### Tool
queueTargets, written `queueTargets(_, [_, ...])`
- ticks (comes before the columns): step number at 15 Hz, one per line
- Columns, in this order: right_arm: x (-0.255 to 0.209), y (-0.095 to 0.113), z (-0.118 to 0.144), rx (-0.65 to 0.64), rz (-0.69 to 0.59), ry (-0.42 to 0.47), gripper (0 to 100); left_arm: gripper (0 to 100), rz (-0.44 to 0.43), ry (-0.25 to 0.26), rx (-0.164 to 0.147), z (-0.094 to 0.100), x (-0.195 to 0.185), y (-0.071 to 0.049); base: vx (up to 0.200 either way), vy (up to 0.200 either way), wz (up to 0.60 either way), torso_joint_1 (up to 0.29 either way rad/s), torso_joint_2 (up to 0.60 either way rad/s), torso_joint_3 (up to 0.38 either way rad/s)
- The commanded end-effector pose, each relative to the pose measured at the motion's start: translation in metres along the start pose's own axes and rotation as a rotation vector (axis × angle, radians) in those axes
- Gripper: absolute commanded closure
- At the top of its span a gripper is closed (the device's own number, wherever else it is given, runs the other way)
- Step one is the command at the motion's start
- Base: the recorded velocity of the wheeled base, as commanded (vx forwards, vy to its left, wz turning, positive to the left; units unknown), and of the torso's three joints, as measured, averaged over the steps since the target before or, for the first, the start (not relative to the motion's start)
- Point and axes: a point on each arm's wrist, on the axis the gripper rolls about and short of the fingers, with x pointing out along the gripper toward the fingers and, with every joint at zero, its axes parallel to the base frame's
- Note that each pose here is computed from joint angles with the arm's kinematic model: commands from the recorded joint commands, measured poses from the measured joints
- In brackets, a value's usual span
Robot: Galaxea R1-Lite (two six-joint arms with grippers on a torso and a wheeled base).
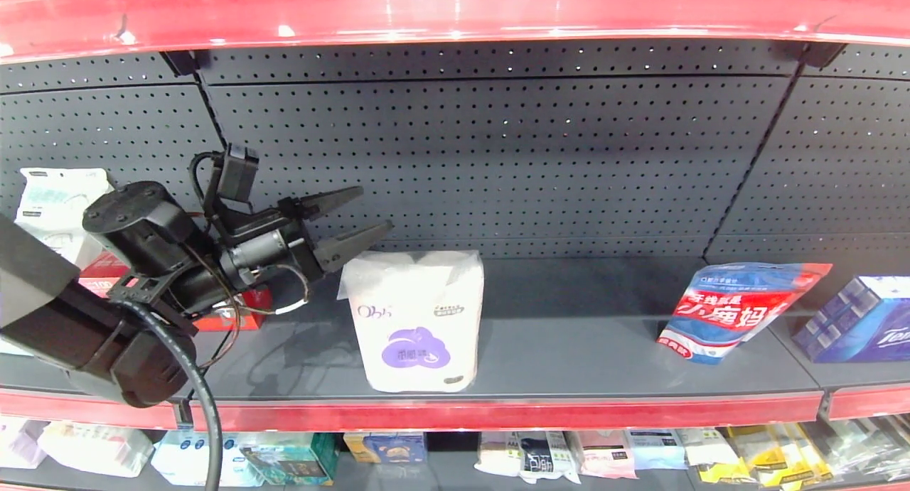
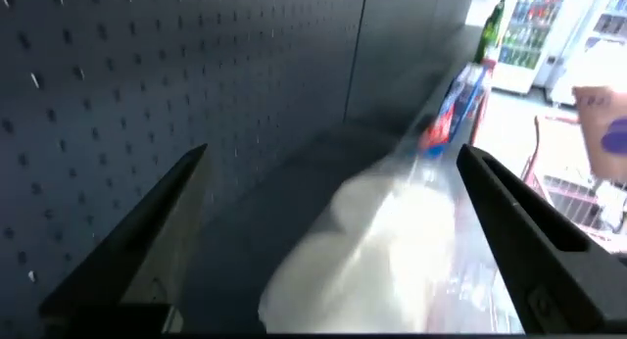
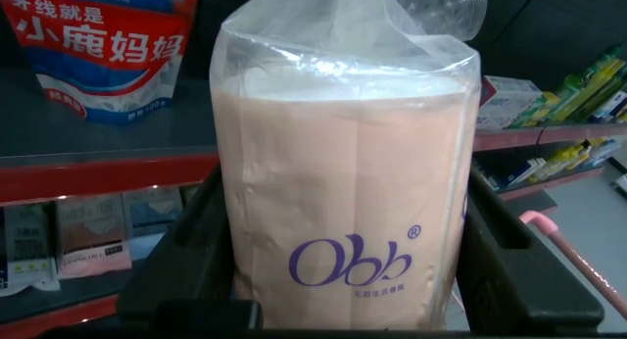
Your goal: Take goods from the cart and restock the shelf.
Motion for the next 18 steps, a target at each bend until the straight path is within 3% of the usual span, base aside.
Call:
queueTargets(1, [0.002,0.0,0.0,-0.002,0.005,0.009,100,0,0.029,-0.024,0.024,0.01,0.0,0.005,0.0,0.0,0.0,0.0,0.0,0.0])
queueTargets(5, [0.003,0.001,0.001,-0.004,0.01,0.015,100,0,0.213,-0.034,0.014,0.01,0.002,0.013,0.0,0.0,0.0,0.0,0.0,0.0])
queueTargets(7, [0.005,0.0,0.004,-0.003,0.014,0.015,100,0,0.364,-0.005,0.07,0.004,0.0,0.016,0.0,0.0,0.0,0.0,0.0,0.0])
queueTargets(10, [0.007,0.0,0.007,0.012,0.029,0.017,100,0,0.532,0.012,0.054,0.0,0.002,0.016,0.0,0.0,0.0,0.0,0.0,0.0])
queueTargets(11, [0.007,-0.001,0.009,0.015,0.031,0.017,100,0,0.669,0.07,0.042,-0.001,-0.002,0.015,0.0,0.0,0.0,0.0,0.0,0.0])
queueTargets(12, [0.007,-0.001,0.009,0.017,0.031,0.017,100,0,0.684,0.079,0.039,-0.001,-0.003,0.015,0.0,0.0,0.0,0.0,0.0,0.0])
queueTargets(13, [0.008,-0.001,0.011,0.028,0.044,0.013,100,0,0.783,0.163,-0.001,0.01,-0.011,0.005,0.0,0.0,0.0,0.0,0.0,0.0])
queueTargets(16, [0.008,-0.002,0.014,0.033,0.055,0.0,100,0,0.783,0.276,-0.048,0.028,-0.028,-0.024,0.0,0.0,0.0,0.0,0.0,0.0])
queueTargets(17, [0.008,-0.003,0.017,0.047,0.058,-0.006,100,0,0.766,0.316,-0.068,0.035,-0.037,-0.042,0.0,0.0,0.0,0.0,0.0,0.0])
queueTargets(18, [0.009,-0.004,0.02,0.059,0.066,-0.01,100,0,0.759,0.319,-0.068,0.039,-0.046,-0.054,0.0,0.0,0.0,0.0,0.0,0.0])
